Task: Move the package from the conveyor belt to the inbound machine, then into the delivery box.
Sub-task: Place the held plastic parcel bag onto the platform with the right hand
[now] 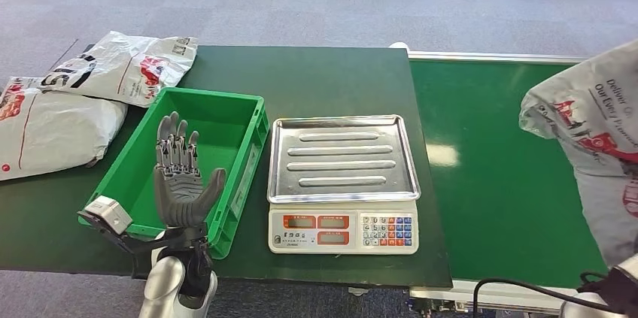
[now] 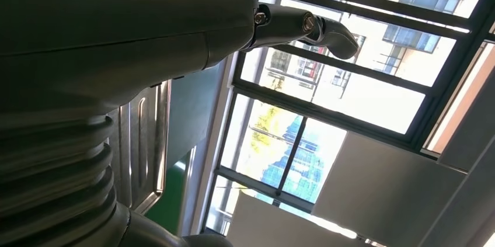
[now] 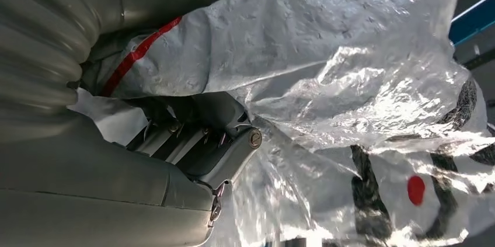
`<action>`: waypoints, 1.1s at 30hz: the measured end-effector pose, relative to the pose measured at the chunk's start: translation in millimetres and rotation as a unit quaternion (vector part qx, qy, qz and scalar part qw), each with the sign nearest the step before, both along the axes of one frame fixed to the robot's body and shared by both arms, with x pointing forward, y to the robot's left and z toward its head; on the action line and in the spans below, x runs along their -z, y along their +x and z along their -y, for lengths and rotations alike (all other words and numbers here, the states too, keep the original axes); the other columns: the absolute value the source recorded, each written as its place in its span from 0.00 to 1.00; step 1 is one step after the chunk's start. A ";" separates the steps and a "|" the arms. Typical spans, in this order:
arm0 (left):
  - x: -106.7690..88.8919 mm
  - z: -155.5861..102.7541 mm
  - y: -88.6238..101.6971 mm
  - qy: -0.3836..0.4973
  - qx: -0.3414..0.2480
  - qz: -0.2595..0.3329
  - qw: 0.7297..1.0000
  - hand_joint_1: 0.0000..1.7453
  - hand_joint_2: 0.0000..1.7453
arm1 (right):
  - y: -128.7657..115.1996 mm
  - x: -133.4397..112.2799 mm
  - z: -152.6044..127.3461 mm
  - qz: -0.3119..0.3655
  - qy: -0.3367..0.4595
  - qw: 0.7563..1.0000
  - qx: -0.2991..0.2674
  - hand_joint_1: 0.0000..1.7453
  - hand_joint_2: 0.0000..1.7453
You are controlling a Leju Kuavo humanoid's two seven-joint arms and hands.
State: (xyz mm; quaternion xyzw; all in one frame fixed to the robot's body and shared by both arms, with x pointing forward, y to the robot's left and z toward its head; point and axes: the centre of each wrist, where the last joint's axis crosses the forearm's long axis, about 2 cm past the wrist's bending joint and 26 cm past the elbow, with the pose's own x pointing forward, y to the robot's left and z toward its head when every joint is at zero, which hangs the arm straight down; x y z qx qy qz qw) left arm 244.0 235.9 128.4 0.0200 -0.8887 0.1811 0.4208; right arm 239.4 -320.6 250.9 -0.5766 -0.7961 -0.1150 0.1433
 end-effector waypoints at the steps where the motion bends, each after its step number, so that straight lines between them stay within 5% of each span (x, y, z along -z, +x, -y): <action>1: 0.0 0.0 0.0 0.000 0.000 0.000 1.000 0.00 1.00 | 1.5 -0.2 -2.6 -0.003 0.005 1.000 -0.009 1.00 1.00; 10: 0.3 2.2 0.7 0.000 0.017 0.004 1.000 0.00 1.00 | 73.2 6.4 -97.3 -0.172 0.027 0.953 -0.249 1.00 1.00; 25: 7.3 7.2 1.9 -0.001 0.024 -0.010 1.000 0.00 1.00 | 116.7 26.9 -166.3 -0.297 -0.033 0.872 -0.388 1.00 1.00; 33: 7.8 6.4 1.6 0.001 0.024 -0.011 1.000 0.00 1.00 | 119.7 42.2 -191.7 -0.332 -0.055 0.829 -0.445 1.00 1.00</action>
